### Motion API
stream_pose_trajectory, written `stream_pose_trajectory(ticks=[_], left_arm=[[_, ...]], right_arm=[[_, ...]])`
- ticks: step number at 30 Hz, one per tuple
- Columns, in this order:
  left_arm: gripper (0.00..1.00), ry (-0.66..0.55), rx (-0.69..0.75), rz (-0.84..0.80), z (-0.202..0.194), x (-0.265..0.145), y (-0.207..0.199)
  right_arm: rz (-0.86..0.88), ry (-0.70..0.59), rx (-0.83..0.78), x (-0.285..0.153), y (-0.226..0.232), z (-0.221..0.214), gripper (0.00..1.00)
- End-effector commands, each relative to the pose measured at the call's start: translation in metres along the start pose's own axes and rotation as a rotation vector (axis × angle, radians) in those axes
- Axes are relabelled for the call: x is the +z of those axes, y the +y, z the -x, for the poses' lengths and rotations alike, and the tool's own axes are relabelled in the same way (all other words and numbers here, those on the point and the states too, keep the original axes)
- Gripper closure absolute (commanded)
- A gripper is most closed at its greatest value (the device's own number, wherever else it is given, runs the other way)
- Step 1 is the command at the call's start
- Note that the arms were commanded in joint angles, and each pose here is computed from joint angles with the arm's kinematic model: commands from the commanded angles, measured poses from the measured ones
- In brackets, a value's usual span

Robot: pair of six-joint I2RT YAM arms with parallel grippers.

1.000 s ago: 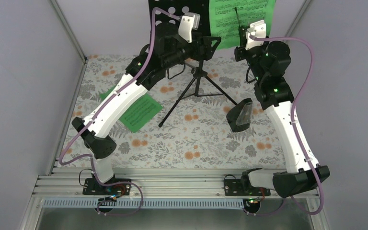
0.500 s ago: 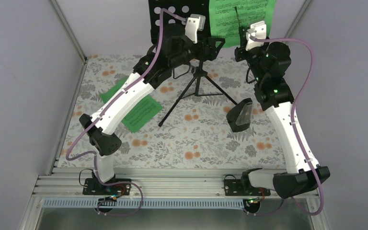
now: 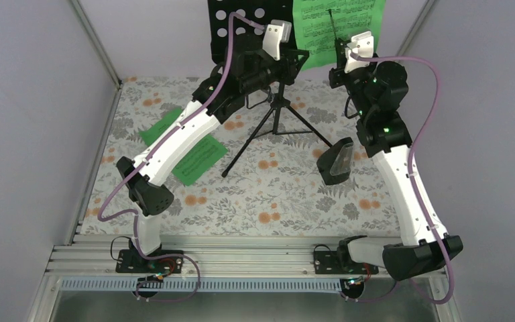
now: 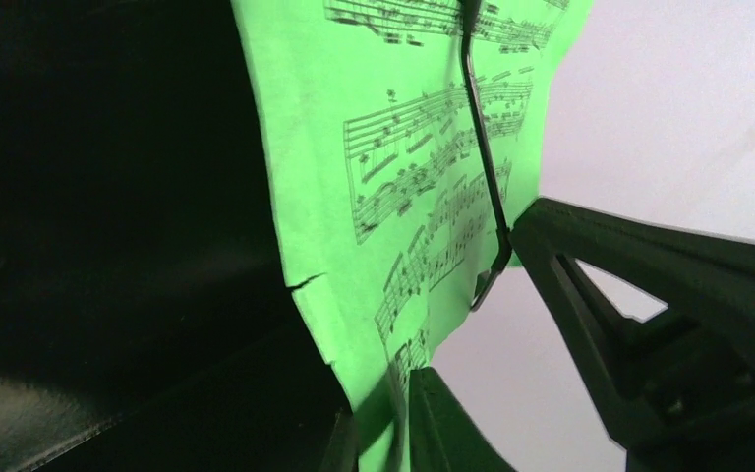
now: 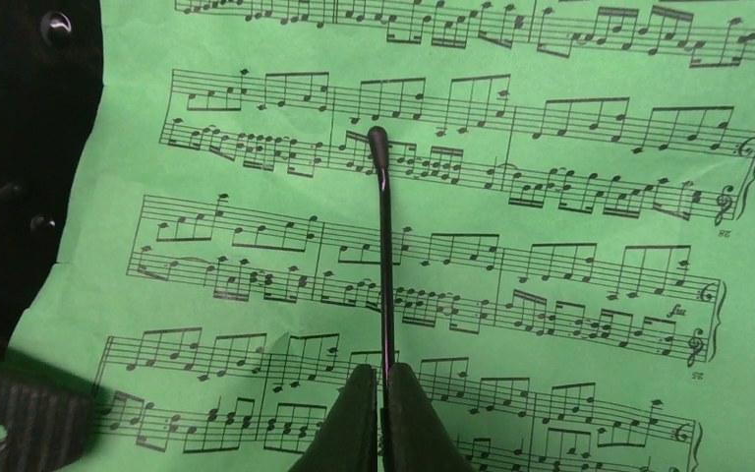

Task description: Pack up the instrument practice props

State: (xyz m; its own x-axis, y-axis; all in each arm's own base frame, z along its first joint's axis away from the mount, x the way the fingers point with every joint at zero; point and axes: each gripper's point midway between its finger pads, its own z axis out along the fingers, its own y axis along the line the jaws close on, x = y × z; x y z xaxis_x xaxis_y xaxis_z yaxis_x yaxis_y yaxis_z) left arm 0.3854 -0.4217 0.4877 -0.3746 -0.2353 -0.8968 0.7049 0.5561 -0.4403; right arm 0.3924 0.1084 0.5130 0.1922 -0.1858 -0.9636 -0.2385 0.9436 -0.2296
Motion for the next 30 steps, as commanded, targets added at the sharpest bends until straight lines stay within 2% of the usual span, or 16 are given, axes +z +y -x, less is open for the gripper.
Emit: stream_pose_trajectory(ticks=[1, 3, 9, 13, 19, 25, 30], left_arm=[[0.92, -0.032, 0.012, -0.009, 0.009, -0.002, -0.003], [0.97, -0.032, 0.013, -0.008, 0.008, -0.003, -0.003], [0.98, -0.025, 0.023, -0.005, 0.006, -0.005, -0.002], [0.98, -0.028, 0.028, -0.008, 0.007, -0.007, -0.004], [0.98, -0.03, 0.031, -0.018, 0.009, -0.01, -0.007], [0.98, -0.025, 0.033, -0.028, 0.009, -0.011, -0.009], [0.98, -0.019, 0.032, -0.029, 0.007, -0.012, -0.009]], right_arm=[[-0.001, -0.037, -0.01, -0.007, 0.001, 0.01, 0.96], [-0.001, -0.034, -0.011, -0.008, 0.001, 0.009, 0.95], [0.028, -0.031, -0.023, -0.008, 0.007, 0.007, 0.76], [0.051, -0.032, -0.028, -0.007, 0.011, 0.006, 0.68], [-0.013, 0.003, -0.048, 0.003, 0.0, -0.001, 0.59], [-0.082, 0.027, -0.09, 0.011, -0.011, -0.009, 0.62], [-0.149, -0.011, -0.069, 0.009, -0.023, 0.001, 0.78]])
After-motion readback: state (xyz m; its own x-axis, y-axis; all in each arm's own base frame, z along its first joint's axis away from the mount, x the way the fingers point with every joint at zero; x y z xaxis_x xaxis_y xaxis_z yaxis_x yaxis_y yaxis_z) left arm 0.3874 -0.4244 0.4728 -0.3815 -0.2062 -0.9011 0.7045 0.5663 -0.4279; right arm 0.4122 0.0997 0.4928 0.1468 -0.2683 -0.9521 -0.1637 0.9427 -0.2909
